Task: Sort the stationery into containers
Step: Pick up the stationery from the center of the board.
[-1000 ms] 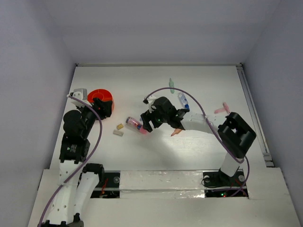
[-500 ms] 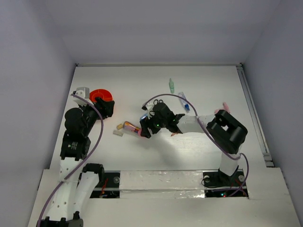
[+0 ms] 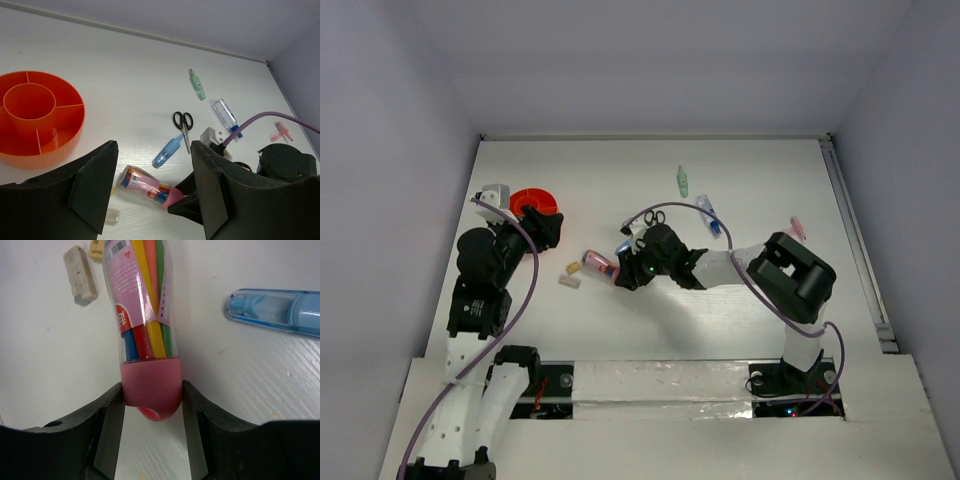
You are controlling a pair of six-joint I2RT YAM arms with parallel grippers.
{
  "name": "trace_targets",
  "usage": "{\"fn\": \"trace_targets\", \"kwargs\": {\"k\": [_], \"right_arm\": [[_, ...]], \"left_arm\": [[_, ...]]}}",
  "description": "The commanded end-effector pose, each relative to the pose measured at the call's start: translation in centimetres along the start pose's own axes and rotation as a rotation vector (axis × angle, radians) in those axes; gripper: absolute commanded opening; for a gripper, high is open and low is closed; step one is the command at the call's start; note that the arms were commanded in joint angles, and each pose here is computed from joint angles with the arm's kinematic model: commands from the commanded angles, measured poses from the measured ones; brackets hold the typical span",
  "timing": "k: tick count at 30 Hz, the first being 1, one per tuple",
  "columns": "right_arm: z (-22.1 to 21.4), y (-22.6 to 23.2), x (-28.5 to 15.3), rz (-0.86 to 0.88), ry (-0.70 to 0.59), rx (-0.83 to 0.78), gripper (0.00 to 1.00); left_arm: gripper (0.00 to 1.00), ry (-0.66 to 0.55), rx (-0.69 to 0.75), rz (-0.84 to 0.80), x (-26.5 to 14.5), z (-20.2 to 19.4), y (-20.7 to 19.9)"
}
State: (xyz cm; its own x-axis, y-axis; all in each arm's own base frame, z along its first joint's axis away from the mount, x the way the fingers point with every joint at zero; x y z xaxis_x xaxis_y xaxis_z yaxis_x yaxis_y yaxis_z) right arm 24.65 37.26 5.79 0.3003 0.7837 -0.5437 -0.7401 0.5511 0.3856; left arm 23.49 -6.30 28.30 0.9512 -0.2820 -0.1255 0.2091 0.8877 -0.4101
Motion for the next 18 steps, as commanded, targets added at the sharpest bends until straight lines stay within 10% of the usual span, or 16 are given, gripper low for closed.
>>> {"fn": "trace_targets", "kwargs": {"k": [1,7,18], "right_arm": [[0.9,0.1,-0.3,-0.021,-0.078,-0.018,0.43],[4.5,2.1,-5.7,-0.049,-0.075,-0.097,0.23],[10.0,7.5,-13.5,0.090,-0.098,-0.224,0.20]], "left_arm": [[0.57,-0.064,0.008,-0.046,-0.1,1.6,-0.9],[0.57,-0.025,-0.017,-0.095,0.5,1.0,-1.5],[0.73,0.146,-0.212,-0.357,2.7,-4.1,-5.0]]}}
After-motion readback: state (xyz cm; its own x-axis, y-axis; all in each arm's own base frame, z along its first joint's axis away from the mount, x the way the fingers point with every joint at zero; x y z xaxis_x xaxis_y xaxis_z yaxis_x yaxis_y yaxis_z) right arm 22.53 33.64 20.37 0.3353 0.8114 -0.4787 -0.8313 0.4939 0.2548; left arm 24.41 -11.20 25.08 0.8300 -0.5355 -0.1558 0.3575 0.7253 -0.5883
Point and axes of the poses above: each gripper's point midway between its finger pads, its own x axis out along the fingers, its own y axis along the line the jaws close on, z = x × y, the point moved 4 cm from there along -x, back along the fingers
